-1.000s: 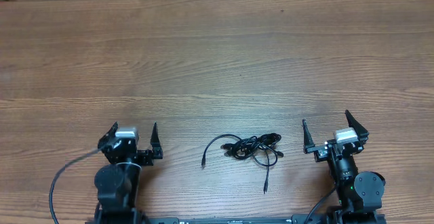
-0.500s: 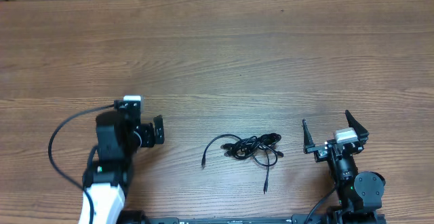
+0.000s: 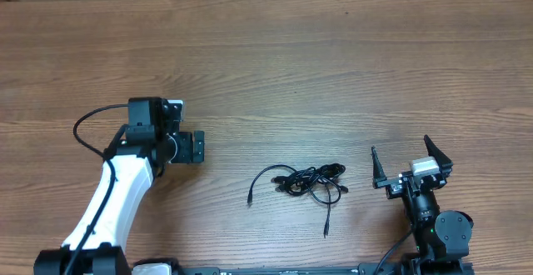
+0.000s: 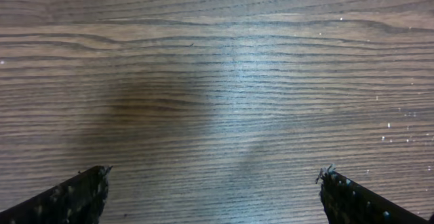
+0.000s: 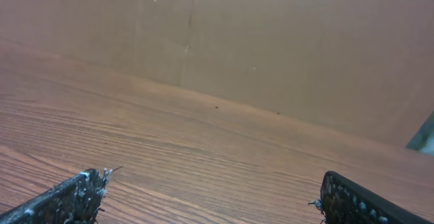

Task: Untangle cables
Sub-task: 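Move the left gripper over the tangled black cable bundle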

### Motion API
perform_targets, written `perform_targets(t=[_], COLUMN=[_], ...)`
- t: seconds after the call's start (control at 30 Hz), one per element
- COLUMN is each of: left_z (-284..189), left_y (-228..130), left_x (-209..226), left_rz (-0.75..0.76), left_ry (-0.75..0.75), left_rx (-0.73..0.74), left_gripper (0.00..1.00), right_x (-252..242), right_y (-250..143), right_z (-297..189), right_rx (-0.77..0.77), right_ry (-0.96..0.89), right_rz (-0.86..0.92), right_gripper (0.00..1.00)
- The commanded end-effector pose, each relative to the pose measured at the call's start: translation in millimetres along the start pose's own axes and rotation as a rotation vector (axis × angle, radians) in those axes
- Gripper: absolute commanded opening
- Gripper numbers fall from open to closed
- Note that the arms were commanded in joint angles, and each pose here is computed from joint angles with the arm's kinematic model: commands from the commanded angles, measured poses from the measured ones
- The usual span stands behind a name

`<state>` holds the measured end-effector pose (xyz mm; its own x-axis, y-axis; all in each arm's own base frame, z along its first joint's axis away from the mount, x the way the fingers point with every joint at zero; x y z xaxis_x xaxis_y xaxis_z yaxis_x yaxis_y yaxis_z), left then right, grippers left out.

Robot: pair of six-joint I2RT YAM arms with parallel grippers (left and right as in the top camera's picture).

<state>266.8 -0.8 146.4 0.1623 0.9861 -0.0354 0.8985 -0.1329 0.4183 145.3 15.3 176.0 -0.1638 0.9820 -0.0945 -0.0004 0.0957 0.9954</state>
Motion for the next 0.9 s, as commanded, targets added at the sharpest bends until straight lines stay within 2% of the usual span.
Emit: perform_targets(t=[0.0, 0.33, 0.7, 0.87], left_z=[-3, -5, -8, -8], left_y=[12, 18, 22, 23], left_x=[-6, -10, -24, -25], left_rz=[0.039, 0.015, 0.024, 0.025], left_ry=[-0.049, -0.066, -0.254, -0.276], left_rx=[-0.029, -0.053, -0.099, -0.103], left_gripper=[1.0, 1.0, 1.0, 1.0], right_x=[0, 0, 0, 0], right_y=[-3, -3, -3, -3], right_z=[0, 0, 0, 0], right_rx=[0.0, 0.0, 0.0, 0.0], right_ry=[-0.007, -0.007, -0.007, -0.007], right_rz=[-0.001, -0.001, -0.001, -0.001], right_gripper=[1.0, 1.0, 1.0, 1.0])
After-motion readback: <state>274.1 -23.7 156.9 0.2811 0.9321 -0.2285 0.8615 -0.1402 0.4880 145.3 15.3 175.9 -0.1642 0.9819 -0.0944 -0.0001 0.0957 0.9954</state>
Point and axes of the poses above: each gripper's point midway between its finger pads, its own z axis out along the fingers, its own x axis along the line the jaws close on, y = z × x, the point moved 10 cm from there along -z, back along the fingers, and after that the axes turned 7 degrees about z, right-handed, at the moved point
